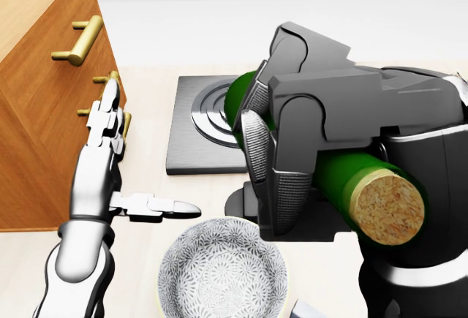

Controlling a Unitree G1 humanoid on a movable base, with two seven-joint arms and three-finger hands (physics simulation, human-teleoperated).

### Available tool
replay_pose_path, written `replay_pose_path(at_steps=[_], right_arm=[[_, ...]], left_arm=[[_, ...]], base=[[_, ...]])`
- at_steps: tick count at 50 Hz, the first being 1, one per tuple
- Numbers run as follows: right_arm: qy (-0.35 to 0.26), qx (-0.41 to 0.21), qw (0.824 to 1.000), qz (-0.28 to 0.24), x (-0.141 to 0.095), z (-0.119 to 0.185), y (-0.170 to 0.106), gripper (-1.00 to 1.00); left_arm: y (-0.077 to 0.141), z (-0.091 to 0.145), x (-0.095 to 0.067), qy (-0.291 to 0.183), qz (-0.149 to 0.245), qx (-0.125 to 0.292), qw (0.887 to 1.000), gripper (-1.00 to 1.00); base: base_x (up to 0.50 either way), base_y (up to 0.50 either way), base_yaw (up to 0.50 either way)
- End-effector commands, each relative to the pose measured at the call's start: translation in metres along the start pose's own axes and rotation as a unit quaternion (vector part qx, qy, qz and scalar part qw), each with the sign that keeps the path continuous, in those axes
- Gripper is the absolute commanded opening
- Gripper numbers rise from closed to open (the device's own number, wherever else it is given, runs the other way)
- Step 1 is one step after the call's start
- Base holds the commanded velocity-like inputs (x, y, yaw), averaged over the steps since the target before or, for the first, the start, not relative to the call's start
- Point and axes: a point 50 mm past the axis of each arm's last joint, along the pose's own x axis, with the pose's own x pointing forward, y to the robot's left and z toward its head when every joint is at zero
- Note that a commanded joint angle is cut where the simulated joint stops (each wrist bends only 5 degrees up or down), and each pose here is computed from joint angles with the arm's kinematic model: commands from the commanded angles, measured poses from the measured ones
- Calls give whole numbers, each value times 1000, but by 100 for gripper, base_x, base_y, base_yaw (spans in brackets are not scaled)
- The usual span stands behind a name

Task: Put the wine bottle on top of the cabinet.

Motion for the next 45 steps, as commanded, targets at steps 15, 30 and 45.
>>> replay_pose_path(at_steps=[15, 30, 45], right_arm=[[39, 63, 997, 8, 9, -20, 34, -100], [74, 71, 995, 14, 3, -32, 37, -100], [92, 78, 993, 14, 2, -41, 40, -100]], left_arm=[[-46, -29, 20, 55, -45, 42, 997, 100], [-51, -3, 8, 13, -56, 38, 998, 100], [-44, 5, 3, -6, -55, 35, 998, 100]], base=[[0, 0, 0], [0, 0, 0], [0, 0, 0]])
